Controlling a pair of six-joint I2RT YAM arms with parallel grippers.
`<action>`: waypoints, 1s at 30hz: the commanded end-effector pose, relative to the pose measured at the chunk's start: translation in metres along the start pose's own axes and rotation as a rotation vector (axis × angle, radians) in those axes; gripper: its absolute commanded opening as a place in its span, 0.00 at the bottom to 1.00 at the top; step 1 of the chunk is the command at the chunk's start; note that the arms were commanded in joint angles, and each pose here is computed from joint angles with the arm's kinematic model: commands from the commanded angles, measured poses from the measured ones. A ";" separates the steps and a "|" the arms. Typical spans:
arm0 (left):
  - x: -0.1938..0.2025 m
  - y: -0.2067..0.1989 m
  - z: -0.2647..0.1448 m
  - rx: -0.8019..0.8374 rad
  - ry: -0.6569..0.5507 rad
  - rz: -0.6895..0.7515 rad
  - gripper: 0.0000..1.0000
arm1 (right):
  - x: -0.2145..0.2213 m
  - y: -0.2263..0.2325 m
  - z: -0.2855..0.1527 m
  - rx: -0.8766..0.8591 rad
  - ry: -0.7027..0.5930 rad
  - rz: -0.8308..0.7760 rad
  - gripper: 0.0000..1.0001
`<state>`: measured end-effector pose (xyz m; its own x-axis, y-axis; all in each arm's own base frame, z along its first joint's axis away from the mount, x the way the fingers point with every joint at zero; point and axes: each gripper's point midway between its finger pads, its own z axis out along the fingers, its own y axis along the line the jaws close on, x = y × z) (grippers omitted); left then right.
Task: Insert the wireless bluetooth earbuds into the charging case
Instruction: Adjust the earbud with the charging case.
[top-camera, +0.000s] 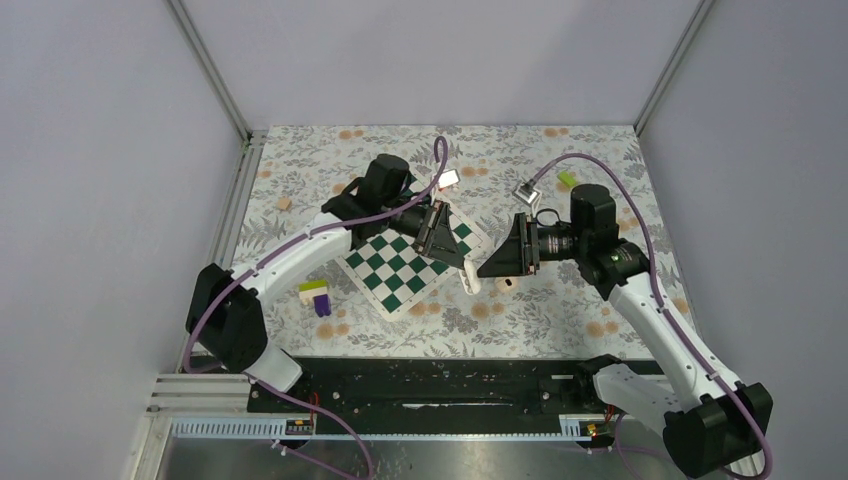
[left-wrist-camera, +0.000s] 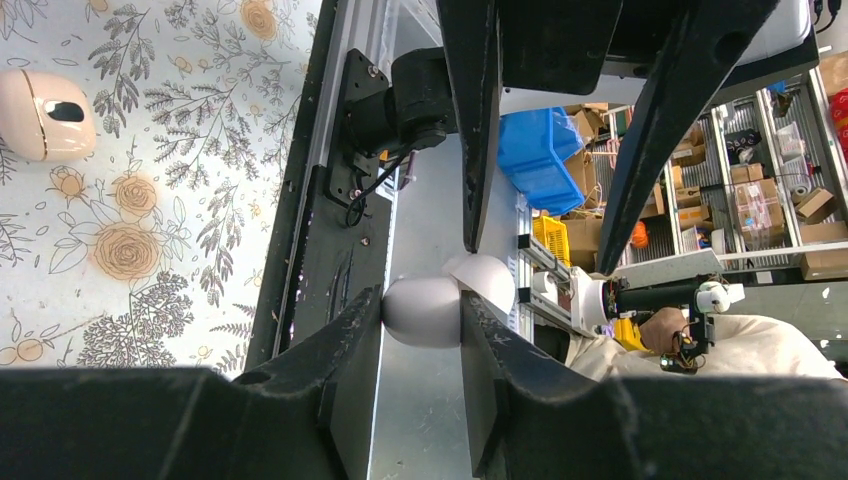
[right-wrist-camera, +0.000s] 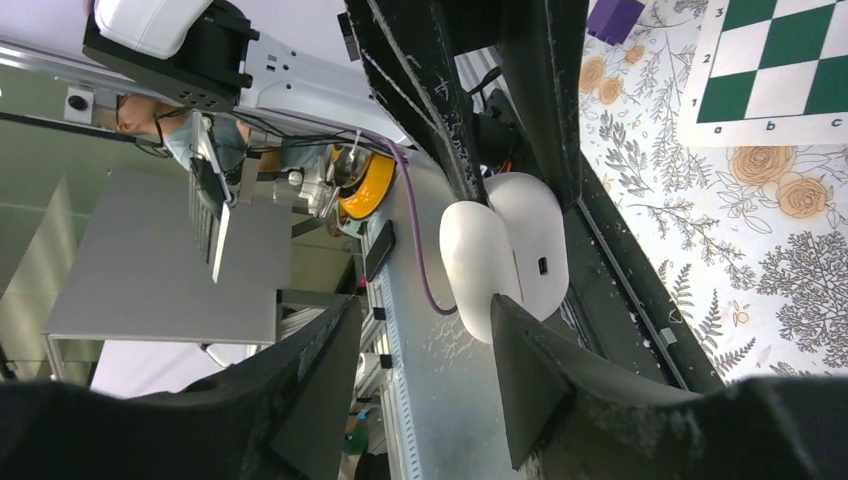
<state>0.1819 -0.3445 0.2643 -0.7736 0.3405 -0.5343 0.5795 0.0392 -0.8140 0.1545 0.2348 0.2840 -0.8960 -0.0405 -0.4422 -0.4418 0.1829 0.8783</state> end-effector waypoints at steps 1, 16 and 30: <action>-0.019 -0.017 -0.002 0.039 -0.023 0.099 0.00 | 0.003 0.007 0.000 -0.066 0.037 -0.016 0.59; -0.026 -0.012 0.003 0.028 -0.024 0.068 0.00 | -0.001 -0.012 -0.016 0.258 -0.007 -0.140 0.67; -0.033 -0.012 0.008 0.017 -0.030 0.055 0.00 | -0.015 -0.023 -0.006 0.459 -0.093 -0.226 0.68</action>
<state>0.1941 -0.3572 0.2686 -0.7867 0.3376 -0.5169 0.5635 0.0505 -0.8246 0.1635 0.2259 0.2621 -0.7979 -0.0828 -0.5971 -0.5404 0.5372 0.6476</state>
